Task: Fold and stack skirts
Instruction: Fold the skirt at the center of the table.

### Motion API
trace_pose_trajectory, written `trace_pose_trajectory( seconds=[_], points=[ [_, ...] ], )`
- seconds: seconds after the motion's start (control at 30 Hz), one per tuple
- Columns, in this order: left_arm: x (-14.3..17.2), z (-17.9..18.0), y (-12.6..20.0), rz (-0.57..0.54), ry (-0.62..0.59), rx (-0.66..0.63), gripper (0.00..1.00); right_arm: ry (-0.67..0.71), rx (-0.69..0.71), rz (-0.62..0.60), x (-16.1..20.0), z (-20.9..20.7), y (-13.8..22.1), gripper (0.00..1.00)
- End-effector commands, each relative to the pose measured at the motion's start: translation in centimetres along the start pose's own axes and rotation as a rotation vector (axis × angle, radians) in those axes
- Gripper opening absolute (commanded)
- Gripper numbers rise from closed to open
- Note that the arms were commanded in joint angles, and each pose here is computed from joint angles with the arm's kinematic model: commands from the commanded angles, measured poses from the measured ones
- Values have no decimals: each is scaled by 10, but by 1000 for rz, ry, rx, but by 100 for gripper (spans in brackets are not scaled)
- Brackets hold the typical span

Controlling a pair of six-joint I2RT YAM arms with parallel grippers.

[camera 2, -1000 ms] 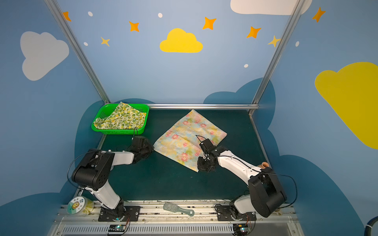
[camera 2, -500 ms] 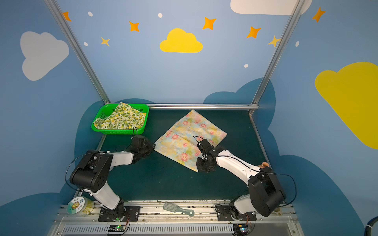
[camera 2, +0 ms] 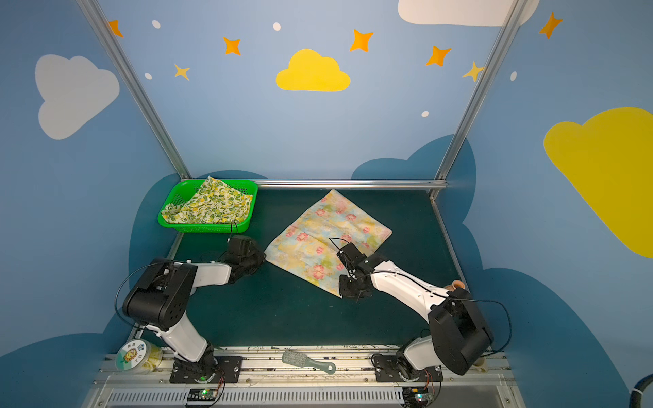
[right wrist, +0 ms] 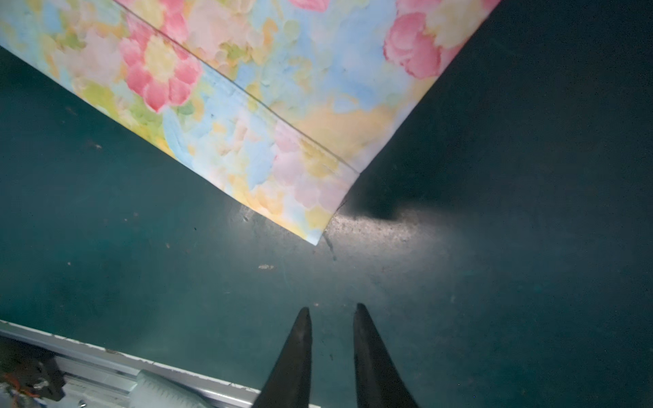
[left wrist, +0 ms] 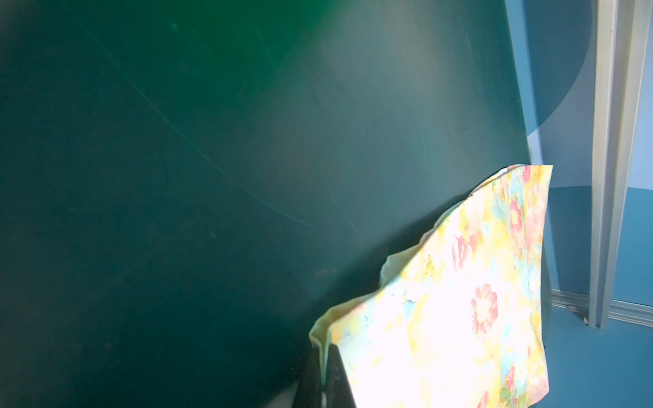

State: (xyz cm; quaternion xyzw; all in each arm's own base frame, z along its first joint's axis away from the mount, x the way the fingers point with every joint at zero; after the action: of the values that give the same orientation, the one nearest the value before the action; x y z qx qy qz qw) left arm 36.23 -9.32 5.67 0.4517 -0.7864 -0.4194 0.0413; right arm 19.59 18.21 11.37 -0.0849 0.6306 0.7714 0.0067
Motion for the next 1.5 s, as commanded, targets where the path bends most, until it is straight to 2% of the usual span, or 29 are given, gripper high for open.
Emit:
trace_pose_trajectory(
  seconds=[0.0, 0.23, 0.4, 0.6, 0.9, 1.13, 1.23, 1.37, 1.47],
  points=[
    [-2, 0, 7, -8, -24, -16, 4, 62, 74, -36, -4, 1, 9, 27],
    [-6, -9, 11, 11, -61, -6, 4, 211, 165, -43, -10, 23, 4, 36],
    [-8, -8, 11, 29, -58, 0, 4, 334, 228, -31, -12, 40, -14, 37],
    [-12, -4, 10, 51, -32, 7, 4, 417, 334, -9, -15, 48, -36, 37],
    [-10, -2, 8, 76, -25, 16, 4, 483, 455, 9, -17, 53, -57, 37],
    [-13, -3, 7, 81, -15, 25, 4, 477, 512, 5, -19, 46, -61, 39],
    [-13, -1, 8, 78, -14, 23, 4, 473, 526, 8, -19, 44, -62, 36],
    [-15, 0, 8, 77, -8, 23, 4, 479, 531, 21, -17, 43, -68, 24],
    [-16, 0, 9, 77, -8, 25, 4, 487, 515, 38, -15, 45, -71, 0]
  ],
)
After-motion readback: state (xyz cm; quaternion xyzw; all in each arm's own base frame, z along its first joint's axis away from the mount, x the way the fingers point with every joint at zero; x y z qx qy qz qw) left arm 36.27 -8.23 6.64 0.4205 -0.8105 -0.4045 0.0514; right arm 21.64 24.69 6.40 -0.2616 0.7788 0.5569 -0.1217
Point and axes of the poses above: each gripper's point midway between its finger pads, its own y axis back along the fingers, its own z axis along the line the jaws close on, x = y × z, the point moved 5 cm from there along y, back along the fingers
